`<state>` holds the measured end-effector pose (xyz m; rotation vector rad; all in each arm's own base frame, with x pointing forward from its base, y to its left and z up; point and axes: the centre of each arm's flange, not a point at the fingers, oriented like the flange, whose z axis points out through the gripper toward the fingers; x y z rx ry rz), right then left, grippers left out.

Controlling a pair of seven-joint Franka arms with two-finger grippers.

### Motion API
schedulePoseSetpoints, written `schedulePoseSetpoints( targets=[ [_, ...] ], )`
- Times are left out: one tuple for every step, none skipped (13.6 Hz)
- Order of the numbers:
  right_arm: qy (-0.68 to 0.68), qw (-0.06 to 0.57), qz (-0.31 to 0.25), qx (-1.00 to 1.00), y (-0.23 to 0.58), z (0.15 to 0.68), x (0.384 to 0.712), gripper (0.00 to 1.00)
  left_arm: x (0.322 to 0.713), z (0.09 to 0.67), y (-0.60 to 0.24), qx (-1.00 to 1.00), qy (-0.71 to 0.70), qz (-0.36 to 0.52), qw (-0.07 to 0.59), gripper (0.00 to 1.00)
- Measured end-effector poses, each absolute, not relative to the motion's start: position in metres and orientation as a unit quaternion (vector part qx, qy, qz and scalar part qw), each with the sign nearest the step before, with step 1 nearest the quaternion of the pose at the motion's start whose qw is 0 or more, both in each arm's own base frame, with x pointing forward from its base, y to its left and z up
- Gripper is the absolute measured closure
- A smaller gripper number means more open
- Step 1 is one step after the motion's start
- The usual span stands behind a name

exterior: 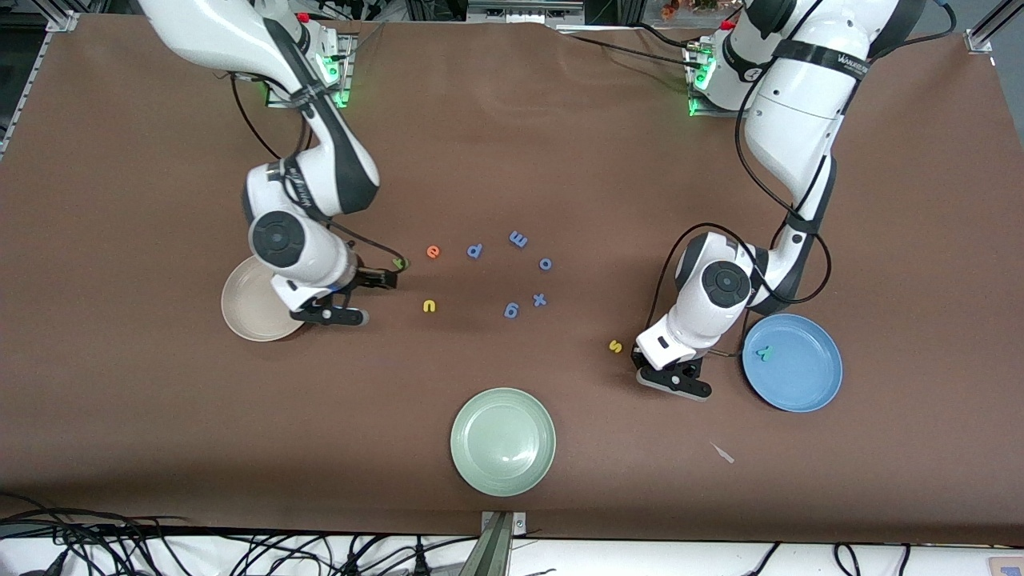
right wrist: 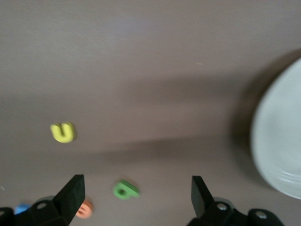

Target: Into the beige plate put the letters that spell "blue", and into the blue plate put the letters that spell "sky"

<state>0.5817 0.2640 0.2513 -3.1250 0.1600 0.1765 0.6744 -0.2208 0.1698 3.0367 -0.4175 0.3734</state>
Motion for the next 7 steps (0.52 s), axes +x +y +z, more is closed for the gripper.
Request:
schedulePoseSetpoints(
  targets=[
    [0.053,0.006,0.047,-0.997,0.276,0.242,0.579,0.00,0.675,0.170,-0.221,0.983,-0.135,0.121,0.027,0.81],
    [0.054,0.008,0.041,-0.998,0.284,0.234,0.579,0.00,0.675,0.171,-0.221,0.983,-0.135,0.122,0.027,0.81],
    [0.052,0.009,0.038,-0.998,0.291,0.228,0.580,0.00,0.675,0.171,-0.221,0.983,-0.135,0.122,0.027,0.82],
    [0.049,0.011,0.034,-0.998,0.298,0.223,0.584,0.00,0.675,0.171,-0.221,0.983,-0.135,0.122,0.027,0.82],
    [0.046,0.012,0.031,-0.998,0.305,0.220,0.589,0.00,0.675,0.173,-0.221,0.983,-0.135,0.123,0.027,0.82],
    [0.047,0.014,0.028,-0.998,0.312,0.216,0.594,0.00,0.676,0.175,-0.222,0.983,-0.135,0.125,0.028,0.76],
    [0.048,0.015,0.028,-0.998,0.318,0.212,0.597,0.00,0.674,0.179,-0.224,0.983,-0.135,0.124,0.029,0.66]
  ],
)
